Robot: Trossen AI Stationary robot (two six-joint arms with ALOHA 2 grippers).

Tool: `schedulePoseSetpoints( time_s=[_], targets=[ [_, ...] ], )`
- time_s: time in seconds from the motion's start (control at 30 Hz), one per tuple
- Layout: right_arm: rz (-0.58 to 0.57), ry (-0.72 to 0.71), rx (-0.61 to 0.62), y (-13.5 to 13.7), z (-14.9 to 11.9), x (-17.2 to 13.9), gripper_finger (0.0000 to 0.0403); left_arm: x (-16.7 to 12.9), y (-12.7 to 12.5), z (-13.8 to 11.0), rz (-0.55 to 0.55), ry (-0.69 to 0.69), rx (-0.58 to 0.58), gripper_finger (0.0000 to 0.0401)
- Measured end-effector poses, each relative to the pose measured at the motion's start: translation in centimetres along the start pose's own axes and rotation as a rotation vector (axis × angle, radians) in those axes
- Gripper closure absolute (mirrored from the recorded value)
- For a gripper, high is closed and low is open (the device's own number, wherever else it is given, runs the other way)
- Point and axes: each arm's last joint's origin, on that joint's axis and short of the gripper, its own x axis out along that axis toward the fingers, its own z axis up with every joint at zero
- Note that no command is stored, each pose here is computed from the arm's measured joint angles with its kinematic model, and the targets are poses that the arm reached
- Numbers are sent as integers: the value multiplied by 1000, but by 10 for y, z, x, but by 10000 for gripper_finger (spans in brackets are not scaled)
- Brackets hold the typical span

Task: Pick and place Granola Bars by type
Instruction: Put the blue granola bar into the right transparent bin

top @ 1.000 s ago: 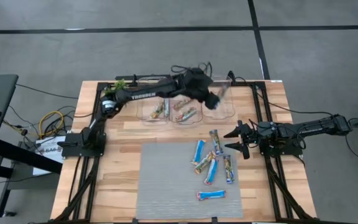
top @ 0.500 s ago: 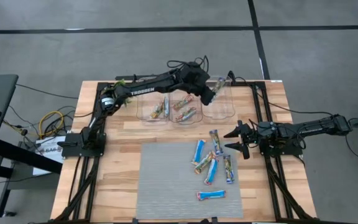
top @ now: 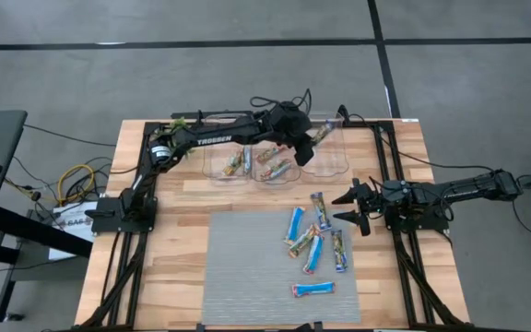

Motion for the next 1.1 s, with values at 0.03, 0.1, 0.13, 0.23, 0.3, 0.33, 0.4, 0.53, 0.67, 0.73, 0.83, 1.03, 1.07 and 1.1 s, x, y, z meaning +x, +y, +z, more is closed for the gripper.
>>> schedulePoseSetpoints(
  time_s=[0.03, 0.1, 0.13, 0.23, 0.3, 0.33, 0.4, 0.53, 0.67, 0.73, 0.83, 1.03, 1.07, 1.1],
  targets=[
    [0, -1, 0, 0, 0, 0, 178, 0, -1, 1, -2, -12, 4, 338],
    [0, 0, 0, 0, 0, 0, 178, 0, -1, 4, -5, -37, 8, 319],
    [0, 0, 0, 0, 0, 0, 178, 0, -2, 4, -7, -43, 9, 308],
    [0, 0, 0, 0, 0, 0, 178, 0, -3, 4, -8, -44, 10, 275],
    [0, 0, 0, 0, 0, 0, 178, 0, -4, 4, -9, -44, 6, 257],
    [0, 0, 0, 0, 0, 0, 178, 0, -4, 4, -10, -44, -3, 250],
    [0, 0, 0, 0, 0, 0, 178, 1, -5, 4, -13, -43, -21, 240],
    [0, 0, 0, 0, 0, 0, 178, 1, -10, 4, -28, -44, -36, 235],
    [0, -1, 0, 0, 0, 0, 178, 2, -21, 3, -79, -36, -43, 238],
    [0, 0, 0, 0, 0, 0, 178, 3, -28, 2, -115, -29, -47, 241],
    [0, 0, 0, 0, 0, 0, 178, 4, -41, 0, -176, -17, -36, 244],
    [0, -1, 0, 0, 0, 0, 178, 5, -77, -6, -304, 22, -37, 246],
    [0, -1, 0, 0, 0, 0, 178, 6, -84, -8, -319, 32, -46, 246],
    [0, 0, 0, 0, 0, 0, 178, 5, -91, -10, -330, 43, -56, 247]
  ],
)
